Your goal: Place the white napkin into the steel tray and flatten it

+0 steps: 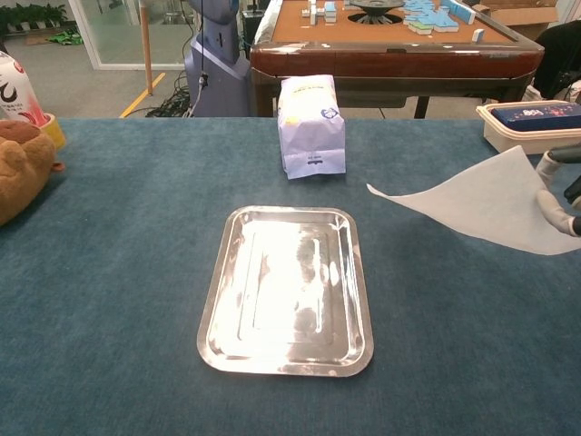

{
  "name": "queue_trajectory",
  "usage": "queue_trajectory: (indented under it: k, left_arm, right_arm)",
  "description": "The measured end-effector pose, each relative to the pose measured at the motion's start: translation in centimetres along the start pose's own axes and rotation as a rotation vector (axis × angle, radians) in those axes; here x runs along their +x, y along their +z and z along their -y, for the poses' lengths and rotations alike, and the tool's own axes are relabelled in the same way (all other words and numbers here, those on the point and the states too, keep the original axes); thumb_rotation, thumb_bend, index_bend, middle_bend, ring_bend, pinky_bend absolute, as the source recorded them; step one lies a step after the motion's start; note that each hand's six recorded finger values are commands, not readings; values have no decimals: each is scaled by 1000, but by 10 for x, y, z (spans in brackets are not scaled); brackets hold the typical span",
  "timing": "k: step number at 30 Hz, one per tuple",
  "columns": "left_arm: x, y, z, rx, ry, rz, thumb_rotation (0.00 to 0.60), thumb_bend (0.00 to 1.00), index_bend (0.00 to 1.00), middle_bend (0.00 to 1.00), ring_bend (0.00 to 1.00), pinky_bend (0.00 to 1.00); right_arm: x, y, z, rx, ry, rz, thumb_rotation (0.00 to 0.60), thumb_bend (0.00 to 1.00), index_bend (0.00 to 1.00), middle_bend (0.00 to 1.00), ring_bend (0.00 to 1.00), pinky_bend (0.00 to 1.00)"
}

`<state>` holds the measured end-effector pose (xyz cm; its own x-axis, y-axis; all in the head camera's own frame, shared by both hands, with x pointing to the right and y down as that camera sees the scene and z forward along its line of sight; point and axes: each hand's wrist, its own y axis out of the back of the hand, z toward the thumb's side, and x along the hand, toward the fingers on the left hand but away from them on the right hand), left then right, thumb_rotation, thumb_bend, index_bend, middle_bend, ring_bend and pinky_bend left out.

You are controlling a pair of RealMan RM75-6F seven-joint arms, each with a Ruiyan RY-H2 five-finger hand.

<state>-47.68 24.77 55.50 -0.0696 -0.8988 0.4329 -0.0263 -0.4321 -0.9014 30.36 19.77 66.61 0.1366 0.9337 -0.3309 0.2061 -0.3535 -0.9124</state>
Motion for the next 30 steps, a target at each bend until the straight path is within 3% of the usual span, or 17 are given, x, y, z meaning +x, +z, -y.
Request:
queue_trajectory:
  k: [14, 30]
  left_arm:
    - [-1, 0, 0, 0, -2, 4, 600, 4, 147, 138, 114, 341]
    - [-2, 0, -1, -1, 1, 3, 600, 4, 147, 138, 114, 341]
  right_arm:
    - [-18, 52, 5, -23, 9, -113, 600, 526, 599, 1000, 1000, 1000]
    - [-15, 97, 9, -61, 36, -214, 600, 537, 609, 1000, 1000, 1000]
